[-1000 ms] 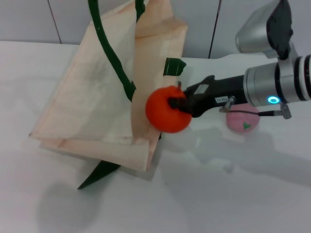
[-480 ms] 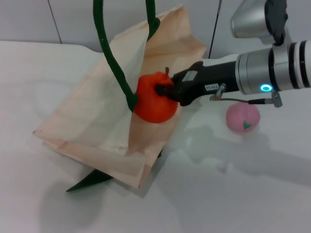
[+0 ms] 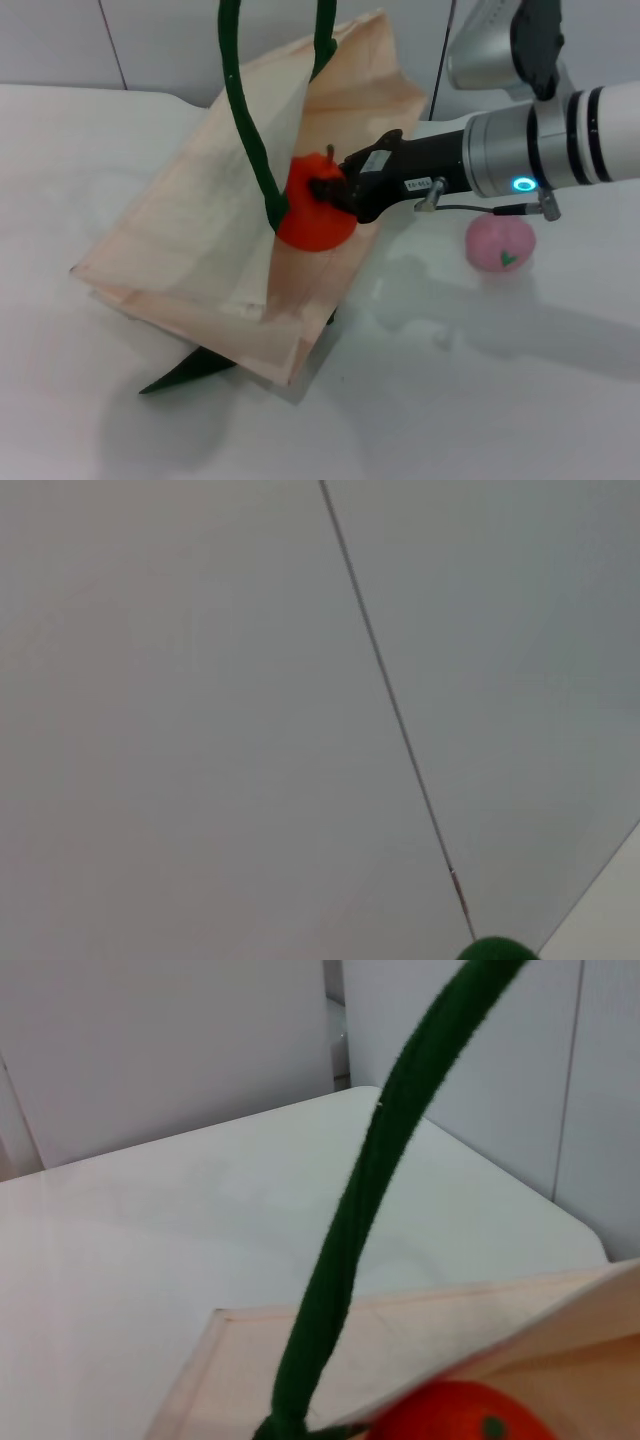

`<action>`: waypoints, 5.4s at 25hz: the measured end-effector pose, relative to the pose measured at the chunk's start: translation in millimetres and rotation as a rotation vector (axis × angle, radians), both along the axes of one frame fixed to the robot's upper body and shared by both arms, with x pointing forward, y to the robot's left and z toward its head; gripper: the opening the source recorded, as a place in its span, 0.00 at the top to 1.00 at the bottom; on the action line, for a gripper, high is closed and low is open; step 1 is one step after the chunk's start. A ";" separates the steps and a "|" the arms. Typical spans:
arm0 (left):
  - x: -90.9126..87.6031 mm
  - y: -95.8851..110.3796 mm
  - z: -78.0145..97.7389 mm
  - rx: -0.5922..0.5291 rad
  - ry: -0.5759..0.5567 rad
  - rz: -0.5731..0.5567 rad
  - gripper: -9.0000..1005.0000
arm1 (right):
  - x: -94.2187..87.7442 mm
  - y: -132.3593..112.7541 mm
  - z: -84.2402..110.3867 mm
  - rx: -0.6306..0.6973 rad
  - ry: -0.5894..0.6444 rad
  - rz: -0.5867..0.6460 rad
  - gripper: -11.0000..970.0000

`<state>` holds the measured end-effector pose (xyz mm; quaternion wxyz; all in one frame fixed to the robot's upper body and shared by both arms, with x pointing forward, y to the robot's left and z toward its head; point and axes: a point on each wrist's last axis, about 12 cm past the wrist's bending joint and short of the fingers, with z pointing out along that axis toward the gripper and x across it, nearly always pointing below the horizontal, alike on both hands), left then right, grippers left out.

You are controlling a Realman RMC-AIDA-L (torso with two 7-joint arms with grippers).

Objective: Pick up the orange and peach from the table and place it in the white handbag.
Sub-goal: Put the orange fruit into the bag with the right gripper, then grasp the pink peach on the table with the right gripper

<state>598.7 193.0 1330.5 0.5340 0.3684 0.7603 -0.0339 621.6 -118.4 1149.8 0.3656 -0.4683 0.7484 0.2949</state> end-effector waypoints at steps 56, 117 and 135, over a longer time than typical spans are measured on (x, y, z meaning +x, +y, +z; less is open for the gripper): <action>-4.2 23.2 -16.5 0.011 0.026 0.091 0.88 | -0.1 -130.7 -29.1 -0.327 0.184 -0.392 0.15; -3.8 21.8 -15.7 0.015 0.025 0.091 0.86 | 14.2 -102.6 -40.9 -0.381 0.198 -0.367 0.27; -4.1 24.1 -17.0 0.015 0.030 0.097 0.85 | 16.2 -84.6 -7.1 -0.277 0.109 -0.319 0.41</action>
